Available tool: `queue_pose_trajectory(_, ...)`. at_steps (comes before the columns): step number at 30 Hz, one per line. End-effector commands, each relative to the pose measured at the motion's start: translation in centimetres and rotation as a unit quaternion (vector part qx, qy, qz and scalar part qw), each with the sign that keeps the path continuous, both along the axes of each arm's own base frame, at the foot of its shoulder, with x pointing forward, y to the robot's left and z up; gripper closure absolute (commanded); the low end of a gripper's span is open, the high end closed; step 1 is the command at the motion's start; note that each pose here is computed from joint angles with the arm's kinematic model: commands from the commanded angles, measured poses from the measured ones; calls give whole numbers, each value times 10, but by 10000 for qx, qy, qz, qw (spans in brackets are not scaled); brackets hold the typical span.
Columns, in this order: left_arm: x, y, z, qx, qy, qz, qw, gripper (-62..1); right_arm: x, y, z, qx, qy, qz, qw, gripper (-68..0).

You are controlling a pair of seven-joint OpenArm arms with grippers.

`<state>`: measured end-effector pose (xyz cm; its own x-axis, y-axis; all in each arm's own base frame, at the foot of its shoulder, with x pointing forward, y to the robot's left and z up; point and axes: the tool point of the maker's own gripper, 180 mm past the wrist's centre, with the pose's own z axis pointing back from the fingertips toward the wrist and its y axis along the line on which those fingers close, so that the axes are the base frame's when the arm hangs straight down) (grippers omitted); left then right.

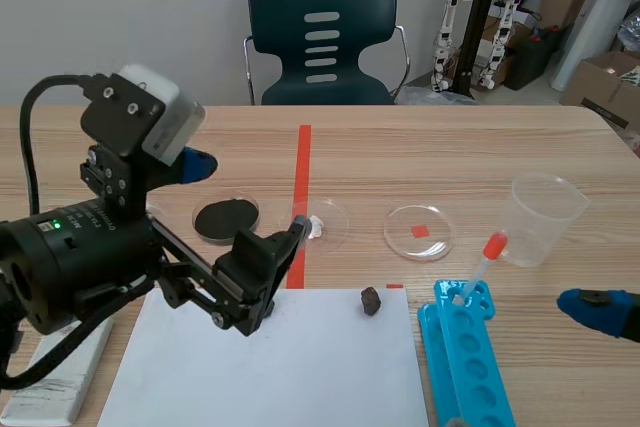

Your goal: Return to the home posture

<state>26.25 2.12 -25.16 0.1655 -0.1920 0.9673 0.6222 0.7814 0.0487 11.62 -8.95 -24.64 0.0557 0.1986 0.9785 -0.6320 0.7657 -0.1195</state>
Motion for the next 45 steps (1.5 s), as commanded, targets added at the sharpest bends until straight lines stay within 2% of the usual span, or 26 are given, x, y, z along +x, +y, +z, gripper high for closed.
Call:
queue_pose_trajectory(1,-5,-3,3,-230,-94,-77,9997,-623,2,0,6,89,-96,-13,9999,-638)
queue_pose_trajectory(2,-7,-5,4,-362,-177,-152,9991,-623,2,0,6,89,-96,-13,9999,-638)
queue_pose_trajectory(4,-9,-3,3,-474,-229,-156,9985,-623,2,0,6,89,-96,-13,9999,-638)
queue_pose_trajectory(9,-13,12,-9,-448,-117,-189,9987,-623,2,0,6,89,-96,-13,9999,-638)
queue_pose_trajectory(14,-21,35,-5,-536,-212,-206,9981,-623,2,0,6,89,-96,-13,9999,-638)
queue_pose_trajectory(24,-48,83,-13,-326,-118,125,9993,-623,2,0,6,90,-96,-15,9999,-638)
queue_pose_trajectory(30,-71,92,0,-266,-217,120,9993,-623,2,0,6,89,-96,-13,9999,-638)
queue_pose_trajectory(34,-89,87,16,-170,-289,-24,9994,-623,2,0,6,89,-96,-13,9999,-638)
queue_pose_trajectory(39,-108,73,34,-213,-223,-205,9993,-623,2,0,6,89,-96,-13,9999,-638)
queue_pose_trajectory(45,-120,74,50,-200,-225,-83,9995,-623,2,0,6,89,-96,-13,9999,-638)
